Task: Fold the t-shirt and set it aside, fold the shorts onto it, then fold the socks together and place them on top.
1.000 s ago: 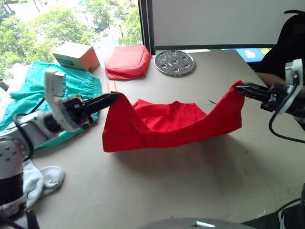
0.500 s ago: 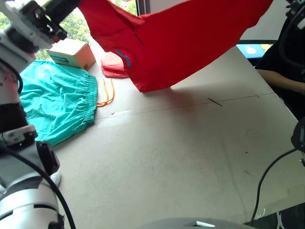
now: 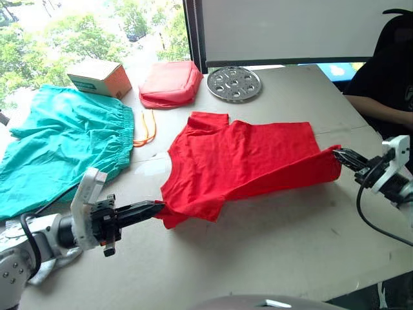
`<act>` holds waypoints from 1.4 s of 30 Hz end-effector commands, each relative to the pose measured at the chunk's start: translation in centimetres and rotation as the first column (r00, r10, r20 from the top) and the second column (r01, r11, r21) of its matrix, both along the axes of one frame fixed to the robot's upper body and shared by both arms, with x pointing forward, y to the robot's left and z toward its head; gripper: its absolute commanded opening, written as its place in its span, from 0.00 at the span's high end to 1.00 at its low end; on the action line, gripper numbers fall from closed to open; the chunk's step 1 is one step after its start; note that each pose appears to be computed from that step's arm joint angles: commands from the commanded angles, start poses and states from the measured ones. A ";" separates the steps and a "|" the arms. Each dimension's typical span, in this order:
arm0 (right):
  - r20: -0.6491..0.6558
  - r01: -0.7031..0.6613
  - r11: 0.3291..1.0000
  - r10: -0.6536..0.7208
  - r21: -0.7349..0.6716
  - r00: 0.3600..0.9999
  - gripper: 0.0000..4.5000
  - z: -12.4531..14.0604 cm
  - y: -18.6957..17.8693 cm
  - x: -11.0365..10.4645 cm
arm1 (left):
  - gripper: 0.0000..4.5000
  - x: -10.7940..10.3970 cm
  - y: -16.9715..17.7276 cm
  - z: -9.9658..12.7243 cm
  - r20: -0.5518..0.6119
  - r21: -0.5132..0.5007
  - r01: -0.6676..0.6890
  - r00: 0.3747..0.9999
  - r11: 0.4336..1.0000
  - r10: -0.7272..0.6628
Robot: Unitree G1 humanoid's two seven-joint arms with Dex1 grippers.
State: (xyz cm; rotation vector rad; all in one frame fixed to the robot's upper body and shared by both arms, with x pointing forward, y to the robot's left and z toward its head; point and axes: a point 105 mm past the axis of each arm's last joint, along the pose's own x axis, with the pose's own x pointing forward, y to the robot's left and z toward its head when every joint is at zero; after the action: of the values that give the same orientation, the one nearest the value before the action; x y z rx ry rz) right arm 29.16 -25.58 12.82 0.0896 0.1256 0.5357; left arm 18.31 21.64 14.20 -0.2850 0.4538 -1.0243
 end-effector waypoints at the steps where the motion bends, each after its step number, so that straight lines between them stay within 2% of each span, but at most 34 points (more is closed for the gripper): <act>1: 0.050 0.001 1.000 -0.002 0.010 0.999 0.98 1.6 -0.1 -1.5 | 1.00 -1.1 0.2 -0.4 0.032 0.060 0.029 0.999 0.998 -0.031; 5: -0.033 -0.004 1.000 0.005 0.030 0.999 0.98 0.0 -0.2 -4.2 | 1.00 -2.7 0.3 -1.8 -0.008 0.083 0.054 0.999 0.995 -0.053; 9: -0.102 -0.029 0.998 0.035 0.052 0.994 0.98 -1.2 0.3 -6.6 | 1.00 -3.6 -0.5 -1.9 -0.032 0.062 0.089 0.996 0.994 -0.087; 11: -0.125 -0.044 0.998 0.049 0.039 0.991 0.98 -1.7 0.5 -7.5 | 1.00 -4.3 -1.2 -2.4 -0.051 0.096 0.137 0.990 0.986 -0.132; 20: -0.195 -0.022 1.000 0.022 0.003 0.981 0.98 -2.8 -1.2 -9.4 | 1.00 -6.6 -3.9 -3.3 -0.083 0.185 0.310 0.950 0.932 -0.299; 24: -0.228 -0.050 0.999 0.048 -0.002 0.972 0.98 -2.9 -1.4 -10.3 | 1.00 -6.6 -3.9 -3.3 -0.096 0.186 0.309 0.950 0.933 -0.296; 28: -0.220 -0.037 0.999 0.033 -0.015 0.975 0.98 -2.7 -2.1 -9.8 | 1.00 -4.6 -2.6 -2.5 -0.098 0.103 0.192 0.978 0.976 -0.182; 32: -0.207 -0.031 0.999 0.023 -0.037 0.978 0.98 -2.5 -2.5 -8.5 | 1.00 -3.1 -0.1 -2.3 -0.158 0.088 0.135 0.980 0.987 -0.120; 37: -0.195 -0.035 0.998 0.023 -0.059 0.981 0.98 -2.4 -2.4 -6.8 | 1.00 -0.2 2.3 -2.5 -0.165 0.077 0.008 0.986 0.997 0.005; 42: -0.194 -0.062 0.996 0.048 -0.065 0.980 0.98 -2.1 -1.6 -5.5 | 1.00 2.0 2.3 -2.3 -0.154 0.029 -0.051 0.987 0.998 0.055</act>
State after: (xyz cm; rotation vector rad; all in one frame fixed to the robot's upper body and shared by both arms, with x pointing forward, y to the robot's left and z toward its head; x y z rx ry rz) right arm 23.31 -27.13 10.02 0.0963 0.3434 0.5768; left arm 20.00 24.03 11.76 -0.3359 0.6019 -0.9526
